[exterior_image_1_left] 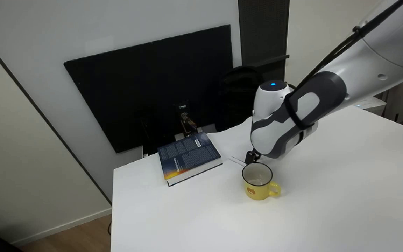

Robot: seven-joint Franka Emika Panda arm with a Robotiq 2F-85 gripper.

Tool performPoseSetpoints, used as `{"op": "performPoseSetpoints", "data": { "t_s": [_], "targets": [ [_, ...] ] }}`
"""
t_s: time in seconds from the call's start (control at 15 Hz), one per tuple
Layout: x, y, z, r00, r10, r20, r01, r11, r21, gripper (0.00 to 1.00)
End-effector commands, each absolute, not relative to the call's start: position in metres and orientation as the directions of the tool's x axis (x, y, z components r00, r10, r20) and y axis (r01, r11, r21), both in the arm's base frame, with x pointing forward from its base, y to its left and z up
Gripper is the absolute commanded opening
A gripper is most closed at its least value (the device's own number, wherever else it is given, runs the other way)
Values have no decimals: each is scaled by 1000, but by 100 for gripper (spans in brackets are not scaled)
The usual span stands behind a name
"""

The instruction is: Put the marker in the mug

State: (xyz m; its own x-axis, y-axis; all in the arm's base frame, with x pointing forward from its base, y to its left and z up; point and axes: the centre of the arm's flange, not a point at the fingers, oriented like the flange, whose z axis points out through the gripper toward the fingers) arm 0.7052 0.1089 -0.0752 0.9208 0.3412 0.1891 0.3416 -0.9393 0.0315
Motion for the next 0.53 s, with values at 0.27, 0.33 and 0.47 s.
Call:
{"op": "performPoseSetpoints", "data": {
  "t_s": [0.27,0.33,0.47],
  "targets": [
    [706,111,-75,921,341,190,339,-940,44,100],
    [707,114,-77,917,350,193,348,-936,47,100],
    [708,120,-80,911,360,201,356,-933,53,100]
  ]
}}
